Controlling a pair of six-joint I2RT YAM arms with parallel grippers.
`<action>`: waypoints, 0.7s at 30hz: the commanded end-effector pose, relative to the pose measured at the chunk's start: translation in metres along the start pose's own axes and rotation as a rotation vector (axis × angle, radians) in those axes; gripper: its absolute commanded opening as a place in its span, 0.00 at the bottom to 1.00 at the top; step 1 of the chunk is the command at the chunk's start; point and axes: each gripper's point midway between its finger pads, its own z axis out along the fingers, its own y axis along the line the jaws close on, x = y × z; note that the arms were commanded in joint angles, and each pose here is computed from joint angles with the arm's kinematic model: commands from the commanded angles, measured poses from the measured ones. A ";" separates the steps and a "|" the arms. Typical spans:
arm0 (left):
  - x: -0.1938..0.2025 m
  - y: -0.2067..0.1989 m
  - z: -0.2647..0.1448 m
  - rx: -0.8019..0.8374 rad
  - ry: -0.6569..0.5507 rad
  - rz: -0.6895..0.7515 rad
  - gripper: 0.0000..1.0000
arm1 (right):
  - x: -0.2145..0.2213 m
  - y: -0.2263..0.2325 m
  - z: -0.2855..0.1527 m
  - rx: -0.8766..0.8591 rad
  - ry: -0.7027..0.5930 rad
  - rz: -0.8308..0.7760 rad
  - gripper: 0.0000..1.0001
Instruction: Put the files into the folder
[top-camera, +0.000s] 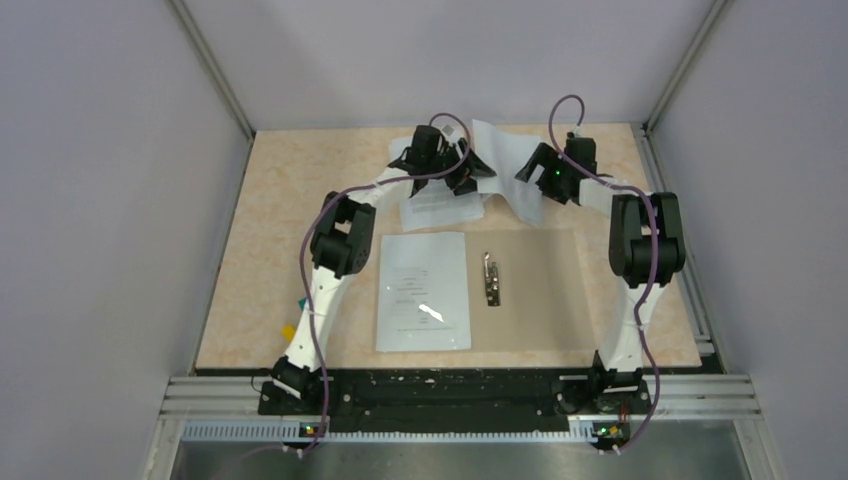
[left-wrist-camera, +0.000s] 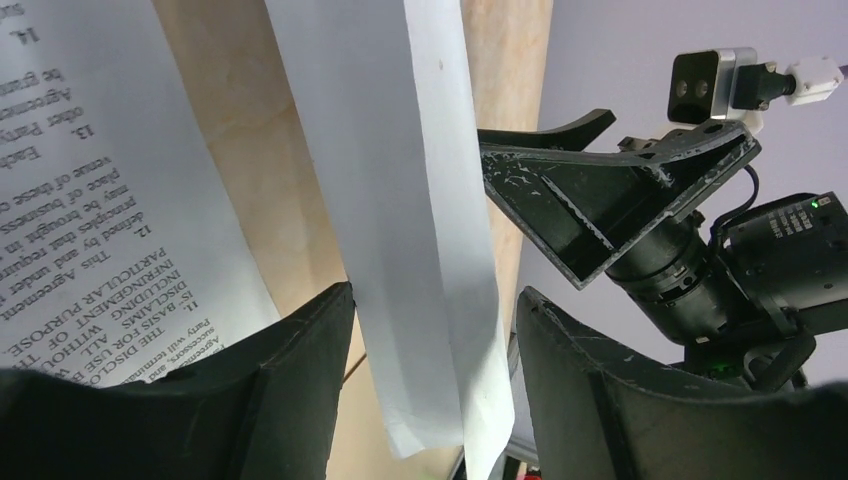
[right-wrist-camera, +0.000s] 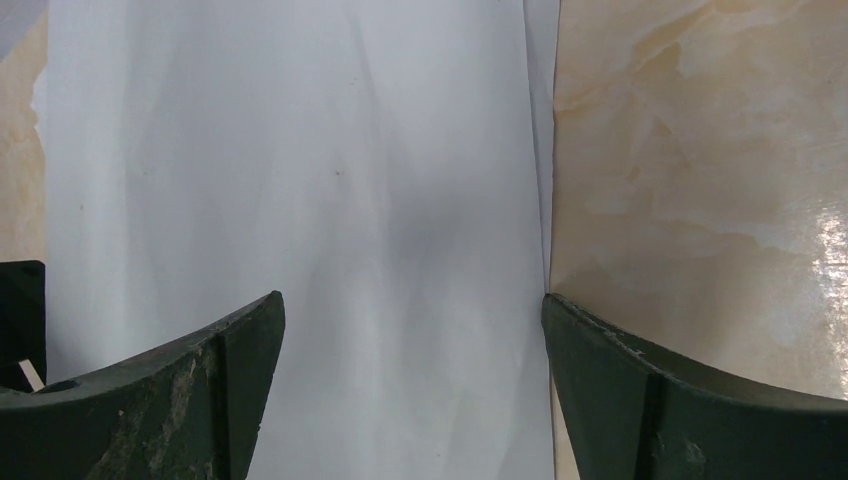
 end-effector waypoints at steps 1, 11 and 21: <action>-0.015 -0.047 -0.024 0.094 -0.046 -0.028 0.65 | 0.031 -0.004 0.006 0.015 0.098 0.001 0.99; -0.013 -0.034 -0.038 0.045 -0.064 -0.115 0.65 | 0.032 -0.004 0.005 0.013 0.099 0.002 0.99; -0.017 -0.045 -0.052 0.126 -0.090 -0.201 0.64 | 0.034 -0.003 0.003 0.003 0.107 0.001 0.99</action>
